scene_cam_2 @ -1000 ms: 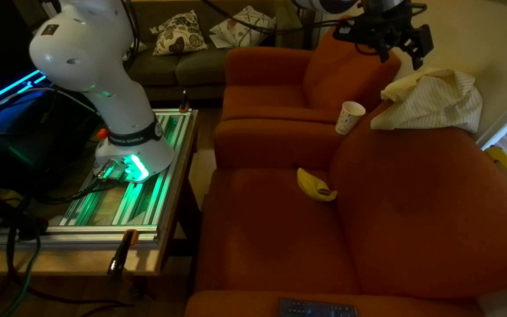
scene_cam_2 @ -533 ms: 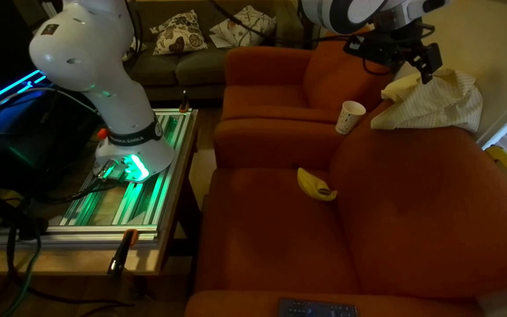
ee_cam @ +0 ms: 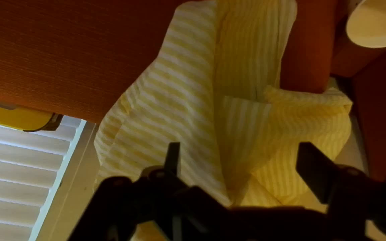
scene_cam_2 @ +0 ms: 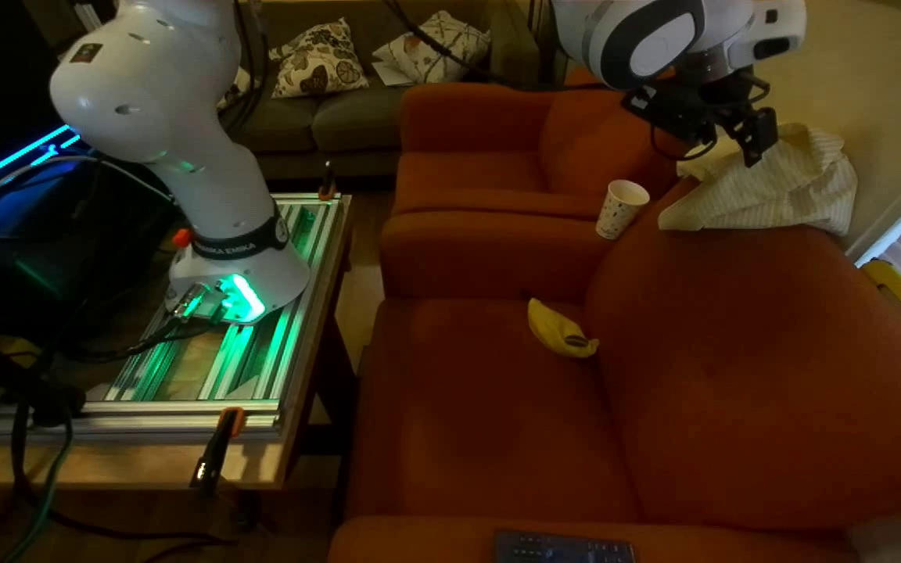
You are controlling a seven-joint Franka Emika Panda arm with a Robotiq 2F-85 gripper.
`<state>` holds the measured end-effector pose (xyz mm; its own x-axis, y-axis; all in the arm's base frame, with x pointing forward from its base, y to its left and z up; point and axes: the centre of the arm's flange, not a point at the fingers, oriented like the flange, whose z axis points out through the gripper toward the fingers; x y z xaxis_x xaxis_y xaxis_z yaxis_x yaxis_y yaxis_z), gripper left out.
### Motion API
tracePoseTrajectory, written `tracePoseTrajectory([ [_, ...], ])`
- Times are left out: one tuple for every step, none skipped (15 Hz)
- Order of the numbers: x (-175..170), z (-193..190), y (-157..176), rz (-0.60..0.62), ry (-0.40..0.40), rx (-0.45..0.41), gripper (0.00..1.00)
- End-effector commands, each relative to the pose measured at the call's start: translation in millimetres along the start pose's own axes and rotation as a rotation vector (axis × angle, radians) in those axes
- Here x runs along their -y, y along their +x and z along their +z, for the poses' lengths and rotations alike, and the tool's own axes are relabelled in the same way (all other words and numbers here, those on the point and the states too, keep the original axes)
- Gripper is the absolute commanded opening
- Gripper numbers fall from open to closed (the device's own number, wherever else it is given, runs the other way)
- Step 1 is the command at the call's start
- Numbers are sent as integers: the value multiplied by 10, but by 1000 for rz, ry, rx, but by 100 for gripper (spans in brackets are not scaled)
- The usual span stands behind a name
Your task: Put the yellow towel on the right armrest then put the remote control on the seat.
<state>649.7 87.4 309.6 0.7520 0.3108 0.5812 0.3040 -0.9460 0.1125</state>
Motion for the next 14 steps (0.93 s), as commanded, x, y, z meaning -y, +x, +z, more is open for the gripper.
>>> tracePoseTrajectory([
  [-92, 171, 79, 6, -3, -24, 59],
  [-107, 181, 79, 9, 0, -22, 50],
  [-120, 182, 82, 7, -3, -21, 44],
  [-125, 151, 78, 0, 4, -13, 36],
  [-133, 135, 69, -12, 14, 9, 30],
  [-160, 65, 33, -40, 24, 44, 22],
  [-165, 45, 19, -56, 32, 59, 16],
  [-211, -50, -21, -83, 39, 80, 9],
  [-240, -92, -41, -98, 46, 96, 4],
  [-293, -189, -82, -117, 50, 114, 2],
  [-336, -255, -98, -131, 59, 128, 0],
  [-400, -340, -133, -142, 57, 141, 0],
  [-463, -410, -156, -152, 67, 149, 0],
  [-542, -487, -181, -155, 69, 157, 2],
])
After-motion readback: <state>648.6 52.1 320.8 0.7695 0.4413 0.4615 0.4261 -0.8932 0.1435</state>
